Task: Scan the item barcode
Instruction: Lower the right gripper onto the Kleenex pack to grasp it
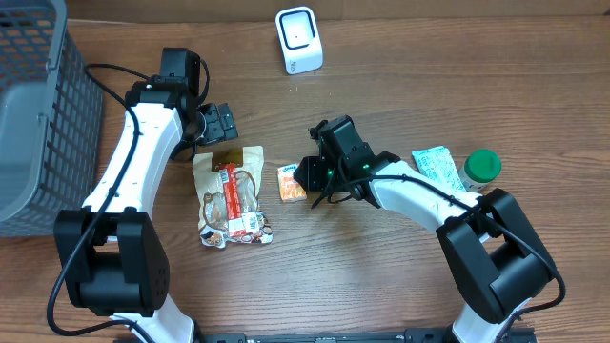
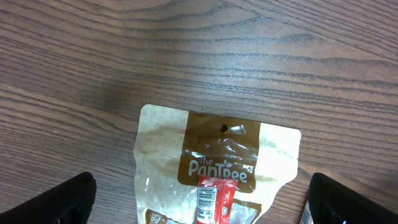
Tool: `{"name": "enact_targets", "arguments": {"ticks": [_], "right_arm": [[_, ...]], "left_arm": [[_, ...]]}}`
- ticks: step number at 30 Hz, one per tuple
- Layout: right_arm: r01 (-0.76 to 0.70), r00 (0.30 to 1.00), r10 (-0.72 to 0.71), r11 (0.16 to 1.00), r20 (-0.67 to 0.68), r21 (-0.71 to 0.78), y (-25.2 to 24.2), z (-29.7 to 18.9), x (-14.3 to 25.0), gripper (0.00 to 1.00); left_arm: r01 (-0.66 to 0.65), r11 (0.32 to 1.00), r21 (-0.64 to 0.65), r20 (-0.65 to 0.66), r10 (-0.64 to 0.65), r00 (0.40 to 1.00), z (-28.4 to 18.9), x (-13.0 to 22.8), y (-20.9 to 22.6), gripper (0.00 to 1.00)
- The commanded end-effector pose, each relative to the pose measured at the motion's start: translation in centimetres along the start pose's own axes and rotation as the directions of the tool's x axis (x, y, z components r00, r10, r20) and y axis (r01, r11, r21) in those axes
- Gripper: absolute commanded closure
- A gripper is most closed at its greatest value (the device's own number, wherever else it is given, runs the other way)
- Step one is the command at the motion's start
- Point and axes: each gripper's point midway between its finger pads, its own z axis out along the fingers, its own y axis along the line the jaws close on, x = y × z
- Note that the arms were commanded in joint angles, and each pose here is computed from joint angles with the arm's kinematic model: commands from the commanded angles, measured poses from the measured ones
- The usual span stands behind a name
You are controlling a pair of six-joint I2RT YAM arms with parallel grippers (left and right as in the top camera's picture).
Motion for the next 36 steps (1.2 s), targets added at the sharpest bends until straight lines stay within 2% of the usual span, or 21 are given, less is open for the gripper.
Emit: {"name": "enact_targets", "arguments": {"ticks": [1, 11, 24, 27, 31, 34, 36], "right_arm": [[0.004, 1.0, -0.004, 1.0, -0.006, 0.022, -0.8, 0.5, 0.6, 0.68], [-0.007, 0.999, 0.008, 1.0, -0.052, 0.012, -1.3, 2.0, 1.8, 0.68], [-0.017, 0.997, 0.019, 0.999, -0.078, 0.03, -1.8, 2.3, 2.5, 0.75], [-0.02, 0.996, 0.023, 0.999, -0.087, 0.036, -2.0, 2.3, 2.7, 0.81], [-0.031, 0.995, 0.034, 0.999, -0.099, 0.036, -2.0, 2.3, 2.9, 0.82], [-0.043, 0.991, 0.04, 0.999, -0.131, -0.019, -1.2, 2.1, 3.3, 0.82], [-0.062, 0.987, 0.051, 0.996, -0.153, -0.069, -0.7, 1.8, 3.3, 0.9]], "left_arm": [[-0.02, 1.0, 0.003, 0.024, 0.02, 1.0, -0.7, -0.5, -0.2, 0.0], [-0.02, 1.0, 0.003, 0.024, 0.02, 0.999, -0.7, -0.5, -0.2, 0.0], [-0.02, 1.0, 0.003, 0.024, 0.02, 0.999, -0.7, -0.5, -0.2, 0.0], [-0.02, 1.0, 0.004, 0.025, 0.02, 0.999, -0.7, -0.5, -0.2, 0.0], [-0.02, 1.0, 0.004, 0.025, 0.02, 0.999, -0.7, -0.5, -0.2, 0.0], [-0.02, 1.0, 0.004, 0.025, 0.02, 0.999, -0.7, -0.5, -0.2, 0.0], [-0.02, 1.0, 0.004, 0.025, 0.02, 0.999, -0.7, -0.5, -0.2, 0.0]]}}
